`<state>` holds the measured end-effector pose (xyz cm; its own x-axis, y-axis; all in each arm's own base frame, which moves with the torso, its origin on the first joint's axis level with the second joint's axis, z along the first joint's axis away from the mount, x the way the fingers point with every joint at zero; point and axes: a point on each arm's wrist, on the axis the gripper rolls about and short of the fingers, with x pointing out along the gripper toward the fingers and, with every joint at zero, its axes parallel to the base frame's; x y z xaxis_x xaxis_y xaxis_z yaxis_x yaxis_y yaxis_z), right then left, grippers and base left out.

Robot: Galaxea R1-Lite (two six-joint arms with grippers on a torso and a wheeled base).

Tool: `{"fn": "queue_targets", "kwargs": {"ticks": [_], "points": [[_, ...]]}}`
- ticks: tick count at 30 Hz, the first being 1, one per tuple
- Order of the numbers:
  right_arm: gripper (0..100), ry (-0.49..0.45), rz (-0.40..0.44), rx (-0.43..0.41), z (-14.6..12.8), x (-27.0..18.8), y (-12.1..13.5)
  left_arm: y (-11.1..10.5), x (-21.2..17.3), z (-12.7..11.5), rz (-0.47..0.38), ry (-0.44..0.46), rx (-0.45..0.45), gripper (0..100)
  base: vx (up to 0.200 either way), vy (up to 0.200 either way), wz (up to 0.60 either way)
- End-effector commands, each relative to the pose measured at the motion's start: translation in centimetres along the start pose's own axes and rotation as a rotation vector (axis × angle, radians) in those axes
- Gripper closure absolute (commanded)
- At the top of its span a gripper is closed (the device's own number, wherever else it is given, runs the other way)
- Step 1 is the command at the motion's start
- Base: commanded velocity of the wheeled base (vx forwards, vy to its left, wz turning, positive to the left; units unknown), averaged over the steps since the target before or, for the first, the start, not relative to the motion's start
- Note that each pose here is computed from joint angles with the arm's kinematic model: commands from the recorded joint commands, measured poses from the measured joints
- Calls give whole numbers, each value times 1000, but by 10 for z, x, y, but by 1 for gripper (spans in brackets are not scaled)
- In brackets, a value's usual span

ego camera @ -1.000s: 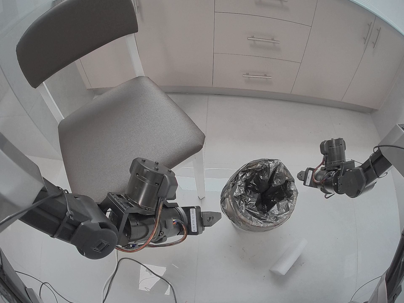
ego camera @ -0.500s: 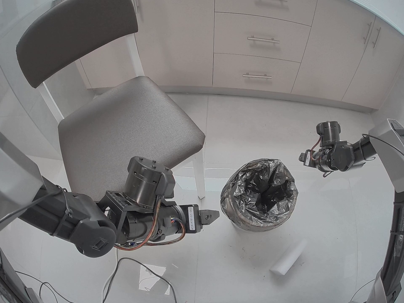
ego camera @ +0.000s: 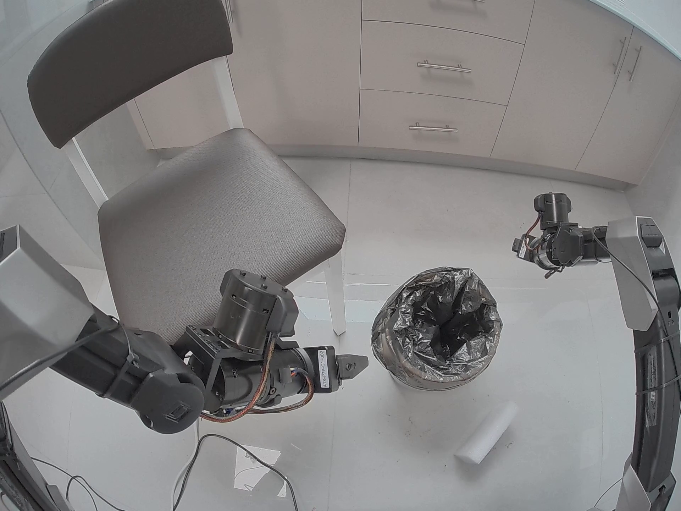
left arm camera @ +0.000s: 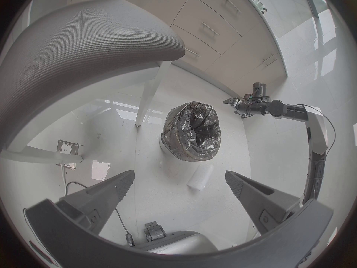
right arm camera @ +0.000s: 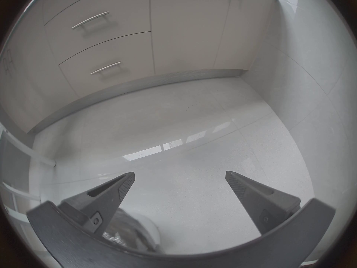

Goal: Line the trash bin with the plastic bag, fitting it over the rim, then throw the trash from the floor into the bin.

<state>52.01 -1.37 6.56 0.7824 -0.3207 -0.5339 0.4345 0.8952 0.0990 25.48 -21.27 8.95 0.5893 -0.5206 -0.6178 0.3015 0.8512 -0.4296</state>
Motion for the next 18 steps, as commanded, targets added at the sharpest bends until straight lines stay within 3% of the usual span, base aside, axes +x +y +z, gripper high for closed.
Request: {"fn": "queue_targets", "kwargs": {"ticks": [1,5,7,8,15,16,17,18], "points": [[0,15,-16,-12,-12,26,-9,1,3,-2,5,9,0,0,0,0,0],[0,91,-38,-79,-36,40,-12,1,3,-3,6,10,0,0,0,0,0],[0,213,-71,-141,-68,54,-18,2,5,-3,9,14,-1,0,0,0,0],[0,222,-74,-144,-70,55,-18,2,5,-3,9,14,-1,0,0,0,0],[0,683,-197,-302,-195,86,-46,4,9,-6,17,25,-1,0,0,0,0],[0,683,-197,-302,-195,86,-46,4,9,-6,17,25,-1,0,0,0,0],[0,800,-228,-341,-225,87,-54,4,10,-6,19,29,0,0,0,0,0],[0,853,-241,-361,-239,87,-58,5,11,-7,20,30,-1,0,0,0,0]]}}
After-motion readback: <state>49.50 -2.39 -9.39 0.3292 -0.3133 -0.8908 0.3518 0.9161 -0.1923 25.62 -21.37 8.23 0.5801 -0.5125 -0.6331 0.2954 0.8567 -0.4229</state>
